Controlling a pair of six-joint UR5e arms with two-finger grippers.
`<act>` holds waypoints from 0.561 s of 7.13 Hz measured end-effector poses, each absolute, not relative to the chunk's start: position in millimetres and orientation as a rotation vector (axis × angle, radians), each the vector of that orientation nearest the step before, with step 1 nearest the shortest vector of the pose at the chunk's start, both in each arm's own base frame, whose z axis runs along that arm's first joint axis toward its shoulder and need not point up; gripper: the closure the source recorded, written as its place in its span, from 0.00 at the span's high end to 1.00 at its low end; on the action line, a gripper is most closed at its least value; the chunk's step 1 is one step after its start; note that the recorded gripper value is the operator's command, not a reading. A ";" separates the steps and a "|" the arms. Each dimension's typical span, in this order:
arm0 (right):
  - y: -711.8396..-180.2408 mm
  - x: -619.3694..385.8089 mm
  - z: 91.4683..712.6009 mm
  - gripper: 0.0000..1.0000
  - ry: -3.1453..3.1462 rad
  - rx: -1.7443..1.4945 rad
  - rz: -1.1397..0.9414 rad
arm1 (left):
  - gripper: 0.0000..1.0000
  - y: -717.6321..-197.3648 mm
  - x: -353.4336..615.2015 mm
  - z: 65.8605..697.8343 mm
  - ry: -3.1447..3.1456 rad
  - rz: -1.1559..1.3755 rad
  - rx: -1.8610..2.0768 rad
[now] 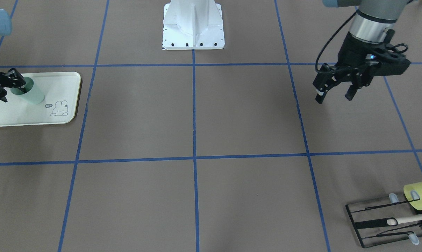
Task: Left arm grabs green cup and hands to right arm on tray
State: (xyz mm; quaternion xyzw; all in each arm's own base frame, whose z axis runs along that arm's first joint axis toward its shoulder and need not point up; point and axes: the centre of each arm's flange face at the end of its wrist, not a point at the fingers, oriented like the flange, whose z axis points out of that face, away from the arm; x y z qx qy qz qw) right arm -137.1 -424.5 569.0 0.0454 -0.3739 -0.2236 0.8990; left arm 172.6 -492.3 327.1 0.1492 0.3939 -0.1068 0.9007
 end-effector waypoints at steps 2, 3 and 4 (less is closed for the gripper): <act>-443.8 -100.1 557.9 1.00 -0.792 0.076 -0.355 | 0.99 -489.3 128.3 369.5 0.762 -0.149 0.295; -465.3 -82.6 538.4 1.00 -0.788 0.054 -0.290 | 1.00 -486.6 98.4 390.7 0.740 -0.098 0.273; -487.1 -65.0 514.7 1.00 -0.785 0.053 -0.236 | 1.00 -482.3 66.4 408.4 0.736 -0.047 0.242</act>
